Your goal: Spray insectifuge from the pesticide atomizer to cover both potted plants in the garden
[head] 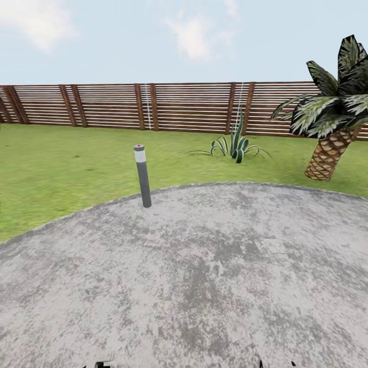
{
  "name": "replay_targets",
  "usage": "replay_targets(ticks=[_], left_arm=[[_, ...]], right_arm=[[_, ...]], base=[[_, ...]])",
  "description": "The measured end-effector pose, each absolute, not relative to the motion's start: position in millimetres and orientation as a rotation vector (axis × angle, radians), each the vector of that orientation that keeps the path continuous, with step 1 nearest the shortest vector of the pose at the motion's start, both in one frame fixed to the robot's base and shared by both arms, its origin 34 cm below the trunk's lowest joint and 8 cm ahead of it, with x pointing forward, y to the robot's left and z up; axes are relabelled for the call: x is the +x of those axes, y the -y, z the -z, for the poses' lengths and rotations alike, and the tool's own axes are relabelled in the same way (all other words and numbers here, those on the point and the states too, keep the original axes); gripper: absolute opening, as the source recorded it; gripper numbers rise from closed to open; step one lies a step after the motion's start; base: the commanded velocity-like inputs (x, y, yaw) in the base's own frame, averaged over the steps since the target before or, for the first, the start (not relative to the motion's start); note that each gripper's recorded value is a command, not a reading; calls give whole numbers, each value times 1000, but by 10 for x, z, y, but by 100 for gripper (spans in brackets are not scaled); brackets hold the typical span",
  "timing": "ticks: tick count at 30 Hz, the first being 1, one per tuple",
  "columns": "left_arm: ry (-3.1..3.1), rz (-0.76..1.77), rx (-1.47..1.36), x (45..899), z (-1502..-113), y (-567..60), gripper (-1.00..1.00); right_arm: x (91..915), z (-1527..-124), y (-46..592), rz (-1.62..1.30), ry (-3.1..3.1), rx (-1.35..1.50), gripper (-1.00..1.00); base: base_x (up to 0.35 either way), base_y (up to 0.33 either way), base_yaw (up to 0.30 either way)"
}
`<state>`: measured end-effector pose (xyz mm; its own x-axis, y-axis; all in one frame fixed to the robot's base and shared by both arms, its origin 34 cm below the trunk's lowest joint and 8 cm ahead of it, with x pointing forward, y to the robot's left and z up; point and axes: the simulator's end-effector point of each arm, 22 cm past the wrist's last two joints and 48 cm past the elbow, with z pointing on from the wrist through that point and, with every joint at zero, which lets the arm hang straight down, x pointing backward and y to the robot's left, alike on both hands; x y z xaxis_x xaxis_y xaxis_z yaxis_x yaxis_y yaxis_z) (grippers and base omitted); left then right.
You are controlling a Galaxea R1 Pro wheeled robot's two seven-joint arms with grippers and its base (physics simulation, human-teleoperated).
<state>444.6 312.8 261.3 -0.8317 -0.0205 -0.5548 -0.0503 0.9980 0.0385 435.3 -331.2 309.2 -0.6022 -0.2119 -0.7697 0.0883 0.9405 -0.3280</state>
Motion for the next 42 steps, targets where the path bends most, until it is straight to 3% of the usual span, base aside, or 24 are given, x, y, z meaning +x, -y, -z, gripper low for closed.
replay_targets(ticks=[14,42], left_arm=[[-2552,-69,-52,4446,-2616,-3130,-100],[-2552,-69,-53,4447,-2617,-3132,-100]], right_arm=[[4354,-3095,3312,418,-2178,-88,100],[4352,-3092,3306,417,-2179,-90,100]], base=[[249,0,11],[340,0,253]])
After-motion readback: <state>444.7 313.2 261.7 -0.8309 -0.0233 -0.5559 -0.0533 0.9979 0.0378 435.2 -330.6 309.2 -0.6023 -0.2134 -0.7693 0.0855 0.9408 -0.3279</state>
